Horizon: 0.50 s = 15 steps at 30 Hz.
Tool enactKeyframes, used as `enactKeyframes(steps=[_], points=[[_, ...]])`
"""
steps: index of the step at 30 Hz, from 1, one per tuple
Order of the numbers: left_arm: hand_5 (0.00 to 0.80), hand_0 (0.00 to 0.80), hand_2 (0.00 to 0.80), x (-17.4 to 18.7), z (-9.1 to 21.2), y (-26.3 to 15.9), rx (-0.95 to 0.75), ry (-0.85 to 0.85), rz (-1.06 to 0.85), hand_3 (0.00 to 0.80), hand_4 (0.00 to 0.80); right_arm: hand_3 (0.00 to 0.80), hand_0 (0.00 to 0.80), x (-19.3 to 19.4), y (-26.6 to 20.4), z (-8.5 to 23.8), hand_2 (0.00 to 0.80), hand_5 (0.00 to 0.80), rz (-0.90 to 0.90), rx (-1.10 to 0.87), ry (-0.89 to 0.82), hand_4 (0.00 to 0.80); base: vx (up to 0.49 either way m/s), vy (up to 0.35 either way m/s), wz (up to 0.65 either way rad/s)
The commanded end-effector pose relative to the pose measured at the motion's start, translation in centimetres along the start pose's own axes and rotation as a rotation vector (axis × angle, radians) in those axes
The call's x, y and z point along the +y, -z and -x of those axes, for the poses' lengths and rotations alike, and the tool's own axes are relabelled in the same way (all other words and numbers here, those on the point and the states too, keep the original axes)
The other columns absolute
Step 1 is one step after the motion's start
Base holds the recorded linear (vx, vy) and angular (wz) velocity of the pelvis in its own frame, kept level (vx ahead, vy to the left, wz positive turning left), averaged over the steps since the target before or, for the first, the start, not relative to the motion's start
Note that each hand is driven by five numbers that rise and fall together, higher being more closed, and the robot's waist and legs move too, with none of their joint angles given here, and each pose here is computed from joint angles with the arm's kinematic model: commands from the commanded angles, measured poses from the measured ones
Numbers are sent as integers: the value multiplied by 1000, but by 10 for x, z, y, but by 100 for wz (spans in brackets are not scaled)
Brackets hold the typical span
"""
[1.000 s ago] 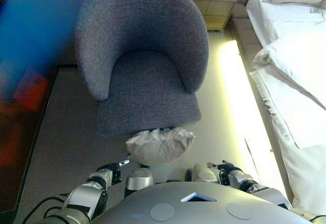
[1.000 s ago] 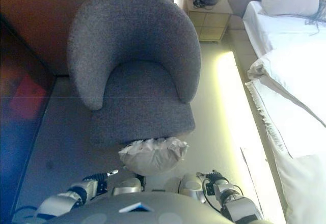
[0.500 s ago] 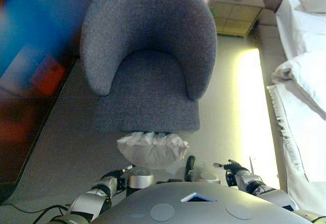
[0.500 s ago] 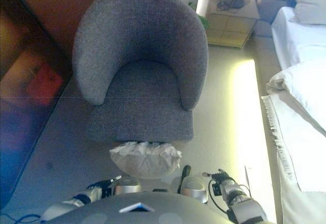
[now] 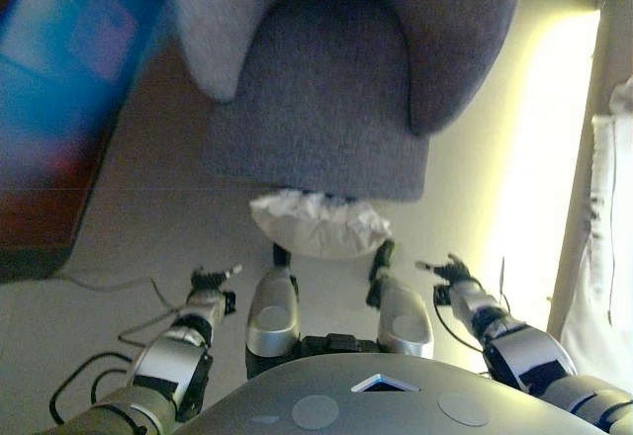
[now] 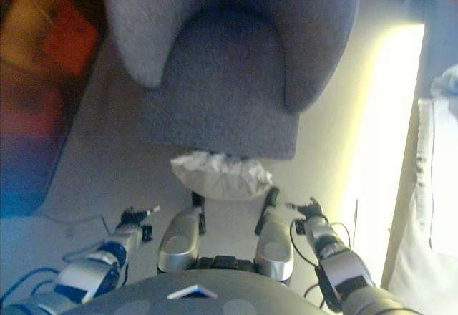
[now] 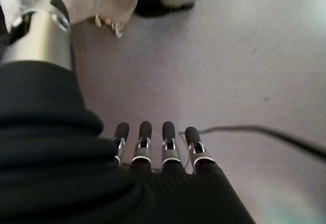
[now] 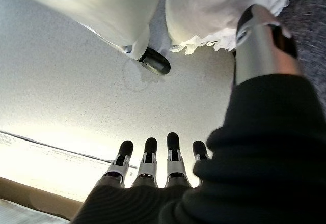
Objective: Pick up the cushion and take it to the sofa
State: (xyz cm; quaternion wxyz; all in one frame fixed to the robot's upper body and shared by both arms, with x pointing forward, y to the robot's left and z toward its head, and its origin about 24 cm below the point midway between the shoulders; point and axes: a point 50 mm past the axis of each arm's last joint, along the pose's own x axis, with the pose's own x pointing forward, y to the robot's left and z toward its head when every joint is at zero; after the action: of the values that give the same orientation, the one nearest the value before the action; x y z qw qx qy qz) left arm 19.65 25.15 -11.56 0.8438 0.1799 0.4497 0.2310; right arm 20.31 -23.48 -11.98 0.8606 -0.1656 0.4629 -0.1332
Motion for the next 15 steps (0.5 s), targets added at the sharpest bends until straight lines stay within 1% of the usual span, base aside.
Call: enactKeyframes(steps=[1, 4, 7, 11, 14, 15], points=[[0, 0, 0, 1, 0, -30, -110, -49, 51, 0, 0, 0, 0, -9, -33, -2, 0, 0, -35, -109, 53, 0, -136, 122, -4], [0, 0, 0, -5, 3, -52, -191, -31, 69, 0, 0, 0, 0, -13, -49, -2, 0, 0, -42, -146, 71, 0, -99, 93, -3], [0, 0, 0, -21, 12, -80, -290, 5, 64, 0, 0, 0, 0, -12, -72, 0, 0, 0, -24, -200, 97, 0, -107, 86, -3], [0, 0, 0, -29, 22, -110, -393, 20, 111, 0, 0, 0, 0, -15, -96, 3, 0, 0, -40, -261, 125, 0, -61, -2, -2], [0, 0, 0, -31, 29, -133, -482, 36, 140, 0, 0, 0, 0, -25, -114, 5, 0, 0, -23, -312, 153, 0, -30, 11, -1], [0, 0, 0, -31, 32, -141, -514, 41, 147, 0, 0, 0, 0, -30, -123, 7, 0, 0, -31, -356, 152, 0, -30, 40, 1]])
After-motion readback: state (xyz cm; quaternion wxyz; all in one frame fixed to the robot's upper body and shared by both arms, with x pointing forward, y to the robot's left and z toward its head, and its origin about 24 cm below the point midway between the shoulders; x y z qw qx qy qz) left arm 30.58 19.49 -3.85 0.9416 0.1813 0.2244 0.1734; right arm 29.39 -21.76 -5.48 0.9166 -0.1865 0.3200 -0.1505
